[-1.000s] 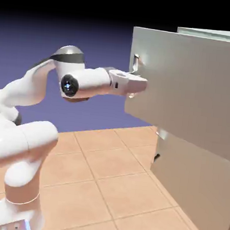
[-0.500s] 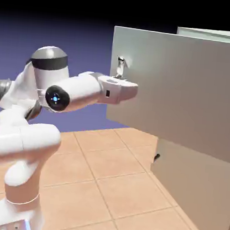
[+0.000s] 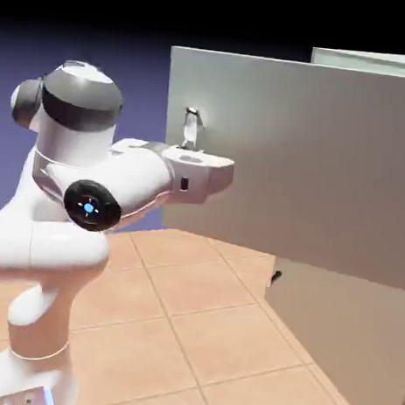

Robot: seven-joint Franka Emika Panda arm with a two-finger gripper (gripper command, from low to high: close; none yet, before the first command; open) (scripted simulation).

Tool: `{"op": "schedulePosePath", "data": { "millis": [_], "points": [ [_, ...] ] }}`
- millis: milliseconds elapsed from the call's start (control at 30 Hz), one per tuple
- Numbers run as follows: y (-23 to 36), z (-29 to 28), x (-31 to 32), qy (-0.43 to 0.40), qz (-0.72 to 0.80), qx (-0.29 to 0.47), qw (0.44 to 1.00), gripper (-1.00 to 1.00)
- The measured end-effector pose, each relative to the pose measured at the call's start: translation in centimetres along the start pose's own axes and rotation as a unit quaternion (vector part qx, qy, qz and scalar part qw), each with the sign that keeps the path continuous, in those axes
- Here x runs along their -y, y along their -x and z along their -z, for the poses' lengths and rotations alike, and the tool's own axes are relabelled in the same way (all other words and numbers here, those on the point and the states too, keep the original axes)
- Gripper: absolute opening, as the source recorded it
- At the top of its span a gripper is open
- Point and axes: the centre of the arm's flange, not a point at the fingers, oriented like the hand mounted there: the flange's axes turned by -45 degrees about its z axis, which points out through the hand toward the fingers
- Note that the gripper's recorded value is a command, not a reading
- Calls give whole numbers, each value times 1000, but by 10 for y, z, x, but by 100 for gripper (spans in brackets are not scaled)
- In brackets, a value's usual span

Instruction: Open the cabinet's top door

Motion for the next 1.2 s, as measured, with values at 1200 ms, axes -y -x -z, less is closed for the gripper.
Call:
{"op": "schedulePosePath", "data": {
  "millis": [1200],
  "points": [
    [0, 231, -165, -300, 0, 0, 954, -100]
  ]
}}
